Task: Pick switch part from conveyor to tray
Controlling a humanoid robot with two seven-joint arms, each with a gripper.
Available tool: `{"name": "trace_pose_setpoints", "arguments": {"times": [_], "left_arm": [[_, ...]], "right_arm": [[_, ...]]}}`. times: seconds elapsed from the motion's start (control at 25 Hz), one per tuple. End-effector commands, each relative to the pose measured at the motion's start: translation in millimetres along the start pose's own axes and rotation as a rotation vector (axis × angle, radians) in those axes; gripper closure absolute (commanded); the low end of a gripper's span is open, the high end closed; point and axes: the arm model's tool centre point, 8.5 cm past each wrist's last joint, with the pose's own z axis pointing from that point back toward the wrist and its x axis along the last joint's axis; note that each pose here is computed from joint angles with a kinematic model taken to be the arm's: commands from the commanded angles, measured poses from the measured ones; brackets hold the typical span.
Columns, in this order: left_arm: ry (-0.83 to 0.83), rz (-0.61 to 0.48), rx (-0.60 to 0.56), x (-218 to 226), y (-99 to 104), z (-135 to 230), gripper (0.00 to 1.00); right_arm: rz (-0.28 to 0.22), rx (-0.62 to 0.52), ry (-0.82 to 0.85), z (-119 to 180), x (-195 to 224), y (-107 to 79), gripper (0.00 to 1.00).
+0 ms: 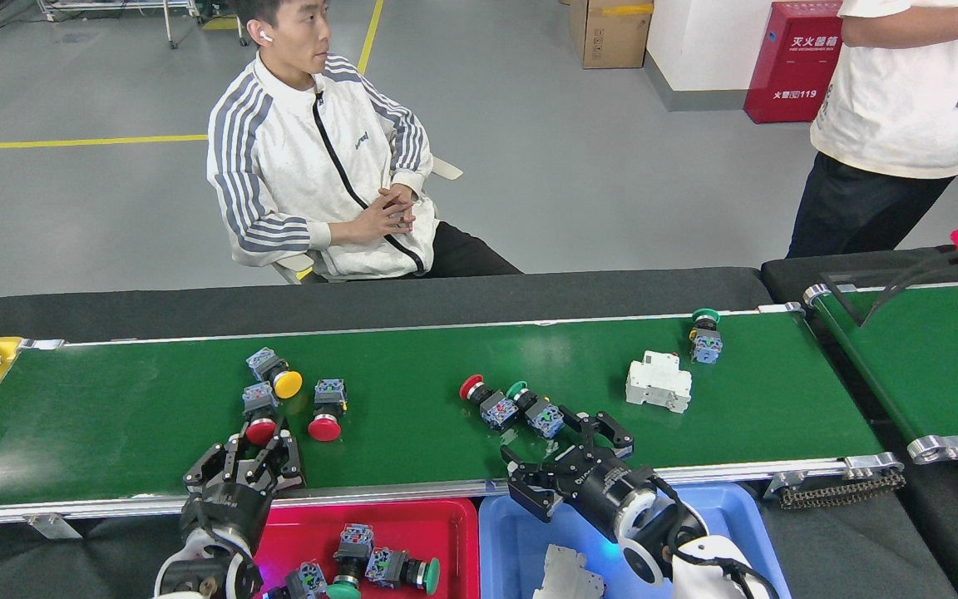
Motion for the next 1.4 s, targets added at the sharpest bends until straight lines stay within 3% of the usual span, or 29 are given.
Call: {"name": "trace_pose_setpoints", "arguments": {"times": [0.0,0.04,0.16,0.24,0.32,0.44,0.48,0.64,0.76,0.84,0.88,0.92,0.96,1.0,1.24,1.36], "left_arm": [[-0.222,-0.060,0.056,23.5,15.8,22.2,0.81],[-0.298,-0.067,0.053,32.2,13.0,36.5,0.64],[-0.364,-0.066,0.048,42.0,9.7,49.9,0.00],[-0.375,-0.061,0.041,44.2,6.3,51.4,0.00],[-0.368,-0.059,0.038,42.3,5.7,51.6,0.00],[-0.275,-0.044,0.047,24.1,7.2,53.6,0.00],[-0.203,-0.029,0.049,11.7,7.2,55.3,0.00],[0.163,0.034,0.032,-54.5,-2.3,66.5,0.00],[0.245,0.039,-0.016,-83.5,-18.4,80.5,0.00],[0.258,0.035,-0.036,-92.3,-23.8,85.0,0.00],[0.262,0.034,-0.041,-94.5,-25.3,86.0,0.00],[0.265,0.035,-0.040,-95.4,-24.8,85.5,0.00],[0.266,0.031,-0.039,-96.5,-23.9,85.3,0.00],[0.266,0.030,-0.037,-97.8,-23.1,84.2,0.00],[0.241,-0.017,-0.011,-126.2,-1.2,46.1,0.00],[0.222,-0.022,-0.026,-135.0,0.1,28.5,0.00]], "right_arm": [[0.010,-0.007,0.036,-10.7,-5.5,-12.4,0.00],[0.008,0.007,0.054,-15.2,-6.4,-10.5,0.00],[-0.011,0.043,0.097,-24.7,-1.2,-1.2,0.01],[-0.036,0.048,0.124,-29.0,4.1,3.3,0.17],[-0.019,0.039,0.115,-30.0,8.2,3.4,0.56],[0.024,0.051,0.093,-29.7,12.1,5.2,0.94],[0.025,0.050,0.095,-29.1,10.8,5.1,0.98],[0.027,0.003,0.066,-27.0,19.0,-7.4,0.98],[0.042,-0.065,-0.056,-6.6,47.3,-11.8,0.98],[0.067,-0.113,-0.180,16.1,73.5,-15.7,0.98],[0.068,-0.128,-0.236,28.3,88.9,-13.9,0.89],[0.065,-0.145,-0.295,39.8,107.0,-13.0,0.58],[0.060,-0.151,-0.333,46.7,120.3,-10.6,0.06],[0.056,-0.151,-0.373,51.2,130.3,-7.7,0.00],[0.045,-0.193,-0.366,47.8,125.3,-24.4,0.00],[-0.030,-0.256,-0.105,61.1,55.3,-36.3,0.00]]}}
